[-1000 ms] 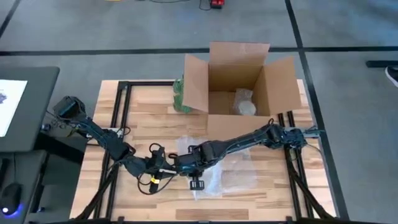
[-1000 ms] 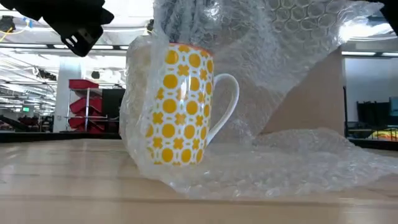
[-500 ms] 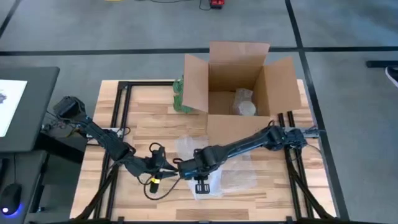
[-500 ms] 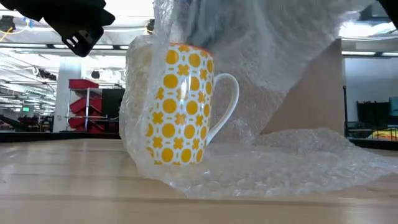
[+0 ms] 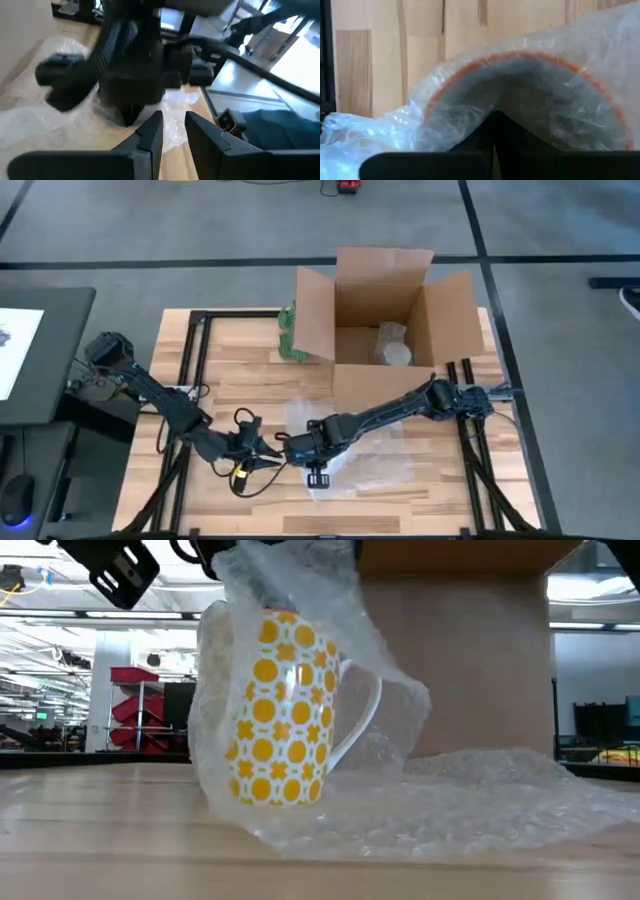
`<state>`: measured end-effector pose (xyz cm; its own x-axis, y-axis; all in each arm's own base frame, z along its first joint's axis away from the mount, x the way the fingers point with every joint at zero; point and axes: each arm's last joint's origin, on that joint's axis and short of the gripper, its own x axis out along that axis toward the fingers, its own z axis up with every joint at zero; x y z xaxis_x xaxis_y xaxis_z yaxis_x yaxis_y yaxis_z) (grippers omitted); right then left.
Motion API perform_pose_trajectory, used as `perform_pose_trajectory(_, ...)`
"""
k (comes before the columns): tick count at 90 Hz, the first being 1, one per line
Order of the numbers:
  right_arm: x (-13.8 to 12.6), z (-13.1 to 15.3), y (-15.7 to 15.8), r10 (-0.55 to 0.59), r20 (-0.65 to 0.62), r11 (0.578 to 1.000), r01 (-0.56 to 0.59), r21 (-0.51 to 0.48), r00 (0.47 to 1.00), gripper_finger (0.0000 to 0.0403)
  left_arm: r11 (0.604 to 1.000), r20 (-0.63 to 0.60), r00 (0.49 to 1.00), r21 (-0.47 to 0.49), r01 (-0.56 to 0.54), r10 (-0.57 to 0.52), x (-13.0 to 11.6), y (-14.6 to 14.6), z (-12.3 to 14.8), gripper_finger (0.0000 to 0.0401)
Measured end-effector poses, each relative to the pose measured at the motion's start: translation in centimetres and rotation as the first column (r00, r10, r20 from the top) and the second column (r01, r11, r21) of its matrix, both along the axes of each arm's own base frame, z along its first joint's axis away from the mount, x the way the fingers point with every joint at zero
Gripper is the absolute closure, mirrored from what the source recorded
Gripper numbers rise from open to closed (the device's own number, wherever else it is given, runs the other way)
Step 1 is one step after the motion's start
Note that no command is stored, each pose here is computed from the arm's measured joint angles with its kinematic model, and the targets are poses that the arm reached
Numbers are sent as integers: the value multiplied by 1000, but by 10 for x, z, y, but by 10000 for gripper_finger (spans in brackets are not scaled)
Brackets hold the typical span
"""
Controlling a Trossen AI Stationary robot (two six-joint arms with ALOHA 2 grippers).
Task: Wrap mug
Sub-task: Wrap the orange cup with the bubble wrap
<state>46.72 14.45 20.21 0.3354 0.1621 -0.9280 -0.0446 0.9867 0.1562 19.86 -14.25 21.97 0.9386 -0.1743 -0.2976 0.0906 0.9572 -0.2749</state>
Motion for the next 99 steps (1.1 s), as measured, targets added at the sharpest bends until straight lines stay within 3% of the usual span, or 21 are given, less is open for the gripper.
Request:
perform_pose_trajectory(19,4,18,-1,-3,37,1000,3,5,999,403,1000,-3,1000,3,0,0,-2,1,1,335)
perform_pose_trajectory(61,-12,67,6,52,-15,998,-53,-25,999,403,1000,-11,1000,0,-3,3,-2,2,1,335)
perform_pose_trajectory(83,-15,67,26,141,36,990,-140,-31,989,403,1000,-12,1000,2,-3,3,-2,2,1,335)
perform_pose_trajectory(99,-7,43,9,99,6,995,-98,-34,995,403,1000,-11,1000,2,-3,4,-2,2,1,335)
